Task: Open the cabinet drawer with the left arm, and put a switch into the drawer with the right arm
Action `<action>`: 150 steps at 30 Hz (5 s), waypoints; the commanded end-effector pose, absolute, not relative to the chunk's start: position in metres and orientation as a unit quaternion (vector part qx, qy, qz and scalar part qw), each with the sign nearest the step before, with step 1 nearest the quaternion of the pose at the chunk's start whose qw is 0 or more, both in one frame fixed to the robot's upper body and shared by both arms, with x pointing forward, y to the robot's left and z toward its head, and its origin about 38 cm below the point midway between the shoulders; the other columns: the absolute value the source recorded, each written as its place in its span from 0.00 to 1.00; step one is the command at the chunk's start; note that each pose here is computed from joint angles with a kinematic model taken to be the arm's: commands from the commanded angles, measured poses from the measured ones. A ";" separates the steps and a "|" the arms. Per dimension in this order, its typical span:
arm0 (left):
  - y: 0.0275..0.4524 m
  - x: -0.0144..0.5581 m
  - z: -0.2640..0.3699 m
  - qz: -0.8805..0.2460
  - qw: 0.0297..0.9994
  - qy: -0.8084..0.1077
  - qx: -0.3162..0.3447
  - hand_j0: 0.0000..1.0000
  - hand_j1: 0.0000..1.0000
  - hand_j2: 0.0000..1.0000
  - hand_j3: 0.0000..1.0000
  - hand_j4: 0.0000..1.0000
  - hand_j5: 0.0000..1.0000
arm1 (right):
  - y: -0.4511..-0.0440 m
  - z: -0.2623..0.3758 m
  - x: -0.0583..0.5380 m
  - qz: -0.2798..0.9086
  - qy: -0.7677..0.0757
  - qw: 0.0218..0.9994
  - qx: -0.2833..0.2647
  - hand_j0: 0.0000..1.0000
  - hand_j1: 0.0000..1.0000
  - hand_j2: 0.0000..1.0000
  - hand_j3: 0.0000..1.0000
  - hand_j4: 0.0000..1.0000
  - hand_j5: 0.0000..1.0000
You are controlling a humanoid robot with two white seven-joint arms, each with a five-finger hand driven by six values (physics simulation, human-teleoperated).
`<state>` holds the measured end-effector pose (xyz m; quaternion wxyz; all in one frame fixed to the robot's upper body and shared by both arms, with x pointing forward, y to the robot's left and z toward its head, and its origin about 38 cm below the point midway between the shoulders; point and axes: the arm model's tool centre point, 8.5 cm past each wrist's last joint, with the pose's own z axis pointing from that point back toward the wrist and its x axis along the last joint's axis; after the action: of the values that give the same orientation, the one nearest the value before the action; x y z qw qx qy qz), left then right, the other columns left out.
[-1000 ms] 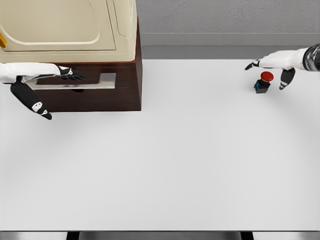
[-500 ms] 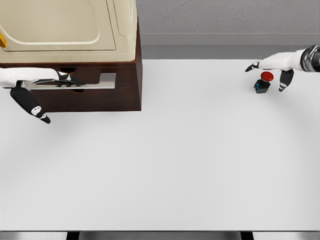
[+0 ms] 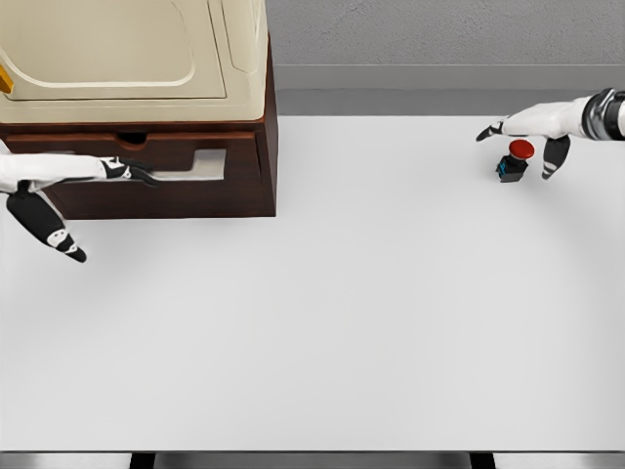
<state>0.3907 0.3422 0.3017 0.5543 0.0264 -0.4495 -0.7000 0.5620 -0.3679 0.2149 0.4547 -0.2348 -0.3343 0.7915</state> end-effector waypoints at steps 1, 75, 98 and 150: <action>0.345 0.388 0.299 -0.708 0.547 -0.445 0.030 1.00 1.00 1.00 1.00 1.00 1.00 | -0.368 0.215 0.562 0.790 -0.336 0.456 -0.235 1.00 1.00 1.00 1.00 1.00 1.00; 0.414 0.315 0.331 -0.686 0.469 -0.556 -0.016 1.00 1.00 1.00 1.00 1.00 1.00 | -0.369 0.207 0.563 0.794 -0.320 0.462 -0.233 1.00 1.00 1.00 1.00 1.00 1.00; 0.415 0.337 0.402 -0.611 0.507 -0.607 0.029 1.00 1.00 1.00 1.00 1.00 1.00 | -0.368 0.203 0.563 0.791 -0.320 0.470 -0.228 0.67 0.67 0.67 0.67 0.67 0.67; 0.425 0.331 0.410 -0.608 0.507 -0.609 0.049 1.00 1.00 1.00 1.00 1.00 1.00 | -0.190 0.288 0.518 0.850 -0.462 0.175 -0.182 0.42 0.42 0.42 0.42 0.42 0.42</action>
<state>0.3308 0.4259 0.4100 0.5058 0.0516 -0.6074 -0.6104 0.5299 -0.1992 0.2857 0.1973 -0.1941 -0.4562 0.8457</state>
